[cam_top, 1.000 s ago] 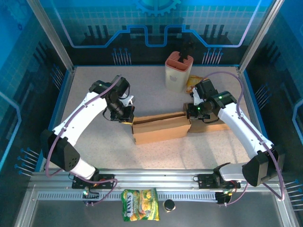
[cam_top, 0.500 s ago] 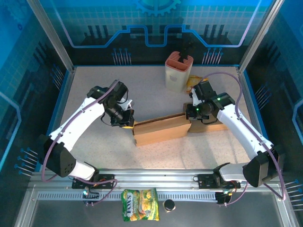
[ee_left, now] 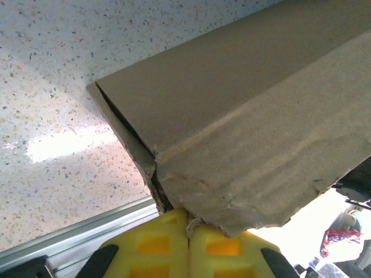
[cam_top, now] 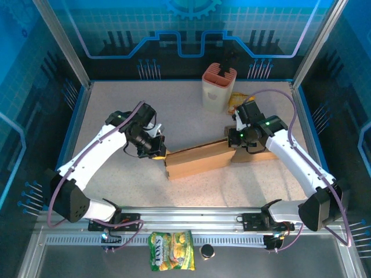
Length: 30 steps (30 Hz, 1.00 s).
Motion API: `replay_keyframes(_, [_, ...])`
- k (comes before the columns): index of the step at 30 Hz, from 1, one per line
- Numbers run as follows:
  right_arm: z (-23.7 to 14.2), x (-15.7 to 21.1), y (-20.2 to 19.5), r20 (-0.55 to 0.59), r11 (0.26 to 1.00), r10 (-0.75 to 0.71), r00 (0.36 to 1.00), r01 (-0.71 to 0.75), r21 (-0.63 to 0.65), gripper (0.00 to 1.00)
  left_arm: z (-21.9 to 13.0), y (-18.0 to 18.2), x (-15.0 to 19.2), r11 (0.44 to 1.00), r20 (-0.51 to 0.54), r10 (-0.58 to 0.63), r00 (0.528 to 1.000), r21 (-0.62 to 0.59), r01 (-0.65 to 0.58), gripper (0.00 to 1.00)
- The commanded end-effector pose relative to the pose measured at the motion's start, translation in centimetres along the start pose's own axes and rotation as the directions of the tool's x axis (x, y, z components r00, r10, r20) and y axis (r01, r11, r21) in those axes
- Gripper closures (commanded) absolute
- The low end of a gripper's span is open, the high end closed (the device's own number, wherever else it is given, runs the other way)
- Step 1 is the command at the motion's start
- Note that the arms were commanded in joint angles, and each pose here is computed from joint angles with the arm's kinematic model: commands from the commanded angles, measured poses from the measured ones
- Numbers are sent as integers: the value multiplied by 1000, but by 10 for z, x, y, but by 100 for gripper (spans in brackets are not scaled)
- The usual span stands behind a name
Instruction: Fold the paper box
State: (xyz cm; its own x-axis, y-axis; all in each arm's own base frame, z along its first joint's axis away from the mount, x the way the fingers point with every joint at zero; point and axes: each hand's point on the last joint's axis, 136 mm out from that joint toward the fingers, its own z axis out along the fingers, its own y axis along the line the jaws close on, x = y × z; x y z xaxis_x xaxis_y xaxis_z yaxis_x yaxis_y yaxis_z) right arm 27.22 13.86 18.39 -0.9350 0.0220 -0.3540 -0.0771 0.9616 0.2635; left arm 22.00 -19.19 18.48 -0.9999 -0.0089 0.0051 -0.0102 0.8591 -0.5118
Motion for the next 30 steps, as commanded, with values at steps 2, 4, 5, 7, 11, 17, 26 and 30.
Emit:
replay_keyframes(2, [5,21,9,-69,999,-20,997,17,-35,100,21,1,10,1000,-28,-19,999,11,19,100])
replay_keyframes(4, [6,21,9,-71,999,-22,997,19,-37,100,22,3,10,1000,-12,-25,1000,15,25,100])
replay_keyframes(5, [6,21,9,-70,999,-23,997,20,-37,100,22,2,9,999,-5,-27,1000,18,27,100])
replay_keyframes(7, [5,21,9,-69,999,-23,997,21,-35,100,22,3,10,1000,-5,-27,1000,15,27,100])
replay_keyframes(11, [7,23,6,-69,999,-27,997,25,-26,100,26,9,14,1000,-11,-16,1000,-2,16,100])
replay_keyframes(17, [8,26,2,-73,1000,-23,997,22,-11,100,39,21,19,996,27,64,998,-60,-63,100])
replay_keyframes(26, [6,30,-2,-75,1000,2,997,-2,3,100,51,40,20,984,169,160,973,-109,-143,100])
replay_keyframes(30, [-9,31,-2,-64,999,44,997,-44,9,76,52,45,19,979,190,170,967,-141,-144,100])
